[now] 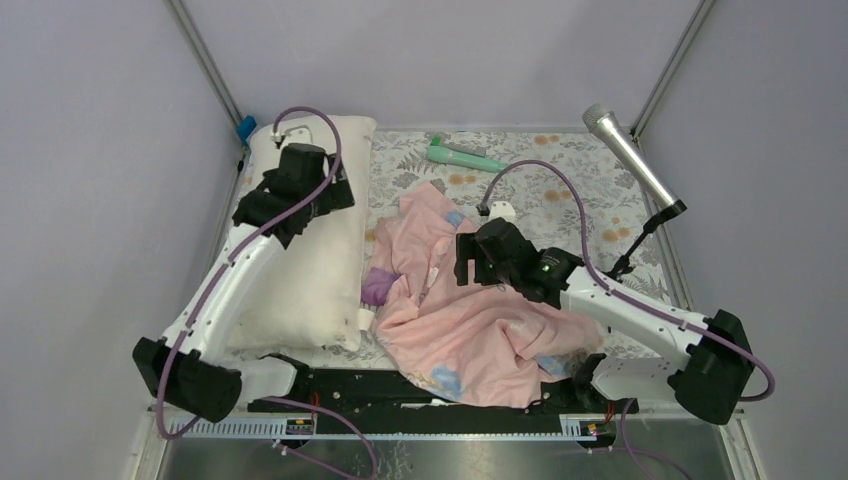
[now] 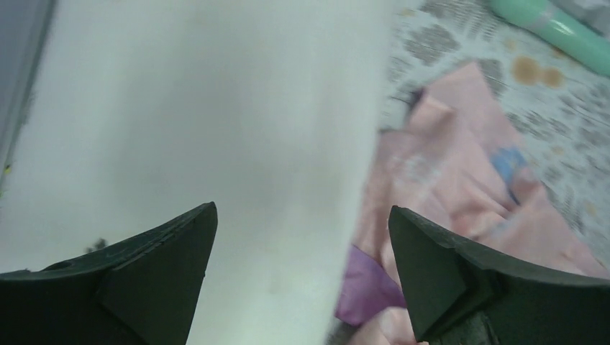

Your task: Put the pillow into the pillowcase

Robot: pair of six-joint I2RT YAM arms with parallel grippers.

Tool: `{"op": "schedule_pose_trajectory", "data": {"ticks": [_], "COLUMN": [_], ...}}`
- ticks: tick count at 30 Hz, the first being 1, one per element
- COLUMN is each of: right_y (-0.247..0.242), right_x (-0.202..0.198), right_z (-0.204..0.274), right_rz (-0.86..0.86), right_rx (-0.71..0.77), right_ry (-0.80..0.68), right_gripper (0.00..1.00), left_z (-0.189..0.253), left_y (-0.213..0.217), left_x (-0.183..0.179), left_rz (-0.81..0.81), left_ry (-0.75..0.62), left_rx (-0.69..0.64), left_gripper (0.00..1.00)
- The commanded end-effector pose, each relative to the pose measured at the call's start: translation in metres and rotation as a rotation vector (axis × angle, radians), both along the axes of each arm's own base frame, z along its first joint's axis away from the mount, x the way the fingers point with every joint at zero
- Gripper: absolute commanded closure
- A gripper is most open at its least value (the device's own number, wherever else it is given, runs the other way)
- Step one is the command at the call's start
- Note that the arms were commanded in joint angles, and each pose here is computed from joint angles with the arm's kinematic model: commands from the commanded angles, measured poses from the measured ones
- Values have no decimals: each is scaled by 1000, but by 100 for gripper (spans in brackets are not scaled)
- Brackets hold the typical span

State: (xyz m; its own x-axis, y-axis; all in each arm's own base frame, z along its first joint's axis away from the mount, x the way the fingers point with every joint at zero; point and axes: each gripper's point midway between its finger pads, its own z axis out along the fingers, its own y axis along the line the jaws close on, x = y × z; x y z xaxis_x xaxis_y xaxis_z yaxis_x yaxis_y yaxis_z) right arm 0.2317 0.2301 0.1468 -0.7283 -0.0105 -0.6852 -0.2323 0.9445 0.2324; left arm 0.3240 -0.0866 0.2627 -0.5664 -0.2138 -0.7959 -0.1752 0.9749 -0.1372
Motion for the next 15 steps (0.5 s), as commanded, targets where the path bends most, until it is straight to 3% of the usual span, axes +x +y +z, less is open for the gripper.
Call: {"op": "schedule_pose_trajectory", "data": {"ticks": [1, 4, 7, 8, 11, 13, 14, 15], "right_y": [37, 47, 58, 61, 69, 73, 76, 79], "right_x": [13, 16, 17, 17, 17, 18, 18, 18], "right_z": [16, 18, 20, 19, 16, 22, 28, 35], "right_rz": [91, 121, 156, 169, 199, 210, 217, 225], "right_rx": [99, 112, 130, 134, 134, 145, 155, 167], "right_ry": [-34, -33, -25, -20, -2, -8, -14, -25], "right_gripper": [13, 13, 13, 13, 13, 13, 13, 14], "left_z": [-22, -52, -89, -97, -104, -93, -84, -73], "left_y": [29, 47, 61, 60, 58, 57, 57, 58], "left_x": [30, 49, 66, 70, 87, 95, 97, 99], "left_rz": [20, 80, 141, 142, 155, 173, 185, 207], "left_ry": [57, 136, 193, 204, 188, 154, 122, 86], "left_rx": [15, 36, -60, -106, -220, -287, -318, -340], "left_gripper": [1, 1, 2, 8, 53, 94, 100, 100]}}
